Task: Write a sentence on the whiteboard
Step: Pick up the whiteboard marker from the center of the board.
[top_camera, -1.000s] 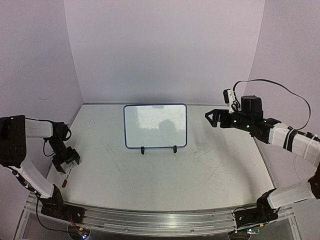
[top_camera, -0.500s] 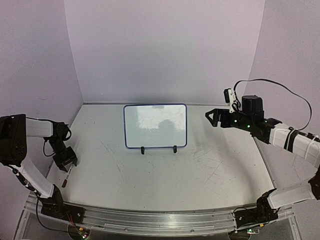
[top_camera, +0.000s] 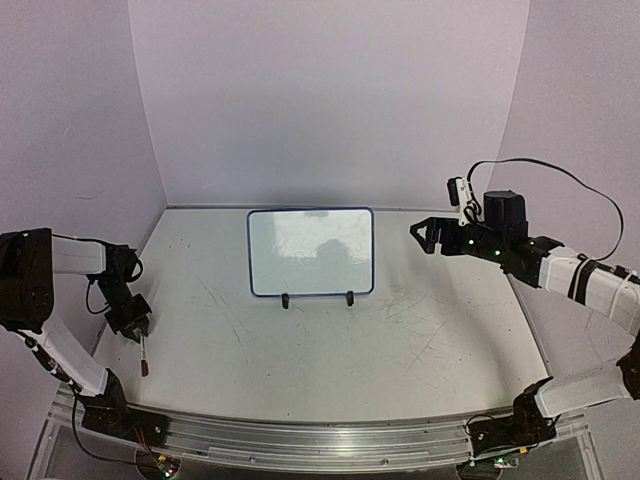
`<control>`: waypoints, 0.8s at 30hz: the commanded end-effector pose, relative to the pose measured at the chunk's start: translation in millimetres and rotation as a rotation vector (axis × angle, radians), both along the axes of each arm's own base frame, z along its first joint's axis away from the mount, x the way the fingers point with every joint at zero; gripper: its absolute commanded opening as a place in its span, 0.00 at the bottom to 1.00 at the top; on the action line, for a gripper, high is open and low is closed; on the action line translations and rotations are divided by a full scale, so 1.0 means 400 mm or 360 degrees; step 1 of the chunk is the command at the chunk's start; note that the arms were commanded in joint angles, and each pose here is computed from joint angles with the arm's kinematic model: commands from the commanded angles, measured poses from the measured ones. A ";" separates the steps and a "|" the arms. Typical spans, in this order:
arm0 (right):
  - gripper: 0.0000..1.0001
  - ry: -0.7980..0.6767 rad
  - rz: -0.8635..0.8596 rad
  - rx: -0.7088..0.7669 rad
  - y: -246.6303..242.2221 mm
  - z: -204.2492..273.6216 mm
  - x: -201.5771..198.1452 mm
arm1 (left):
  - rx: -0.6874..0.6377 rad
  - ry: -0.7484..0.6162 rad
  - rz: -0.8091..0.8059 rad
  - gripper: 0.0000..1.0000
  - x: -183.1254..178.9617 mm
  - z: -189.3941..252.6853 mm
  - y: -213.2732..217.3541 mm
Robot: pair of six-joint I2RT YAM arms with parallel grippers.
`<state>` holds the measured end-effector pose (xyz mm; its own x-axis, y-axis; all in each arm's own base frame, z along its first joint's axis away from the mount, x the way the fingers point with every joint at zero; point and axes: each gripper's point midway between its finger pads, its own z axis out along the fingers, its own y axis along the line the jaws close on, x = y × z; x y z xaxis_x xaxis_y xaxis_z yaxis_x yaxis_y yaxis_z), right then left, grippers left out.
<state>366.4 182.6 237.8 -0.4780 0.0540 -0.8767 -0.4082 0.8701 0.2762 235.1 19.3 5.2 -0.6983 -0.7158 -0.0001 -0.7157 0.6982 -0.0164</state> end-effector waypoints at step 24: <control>0.98 0.0040 0.0195 0.0248 0.065 0.051 -0.001 | -0.0444 -0.1474 -0.1217 0.00 0.209 0.493 -0.530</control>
<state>371.1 180.6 230.4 -0.5030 0.0953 -0.8590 -0.3872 0.8637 0.3226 305.3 -120.4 126.0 -0.8639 -0.3184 -0.3902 -0.1668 0.9120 -0.3749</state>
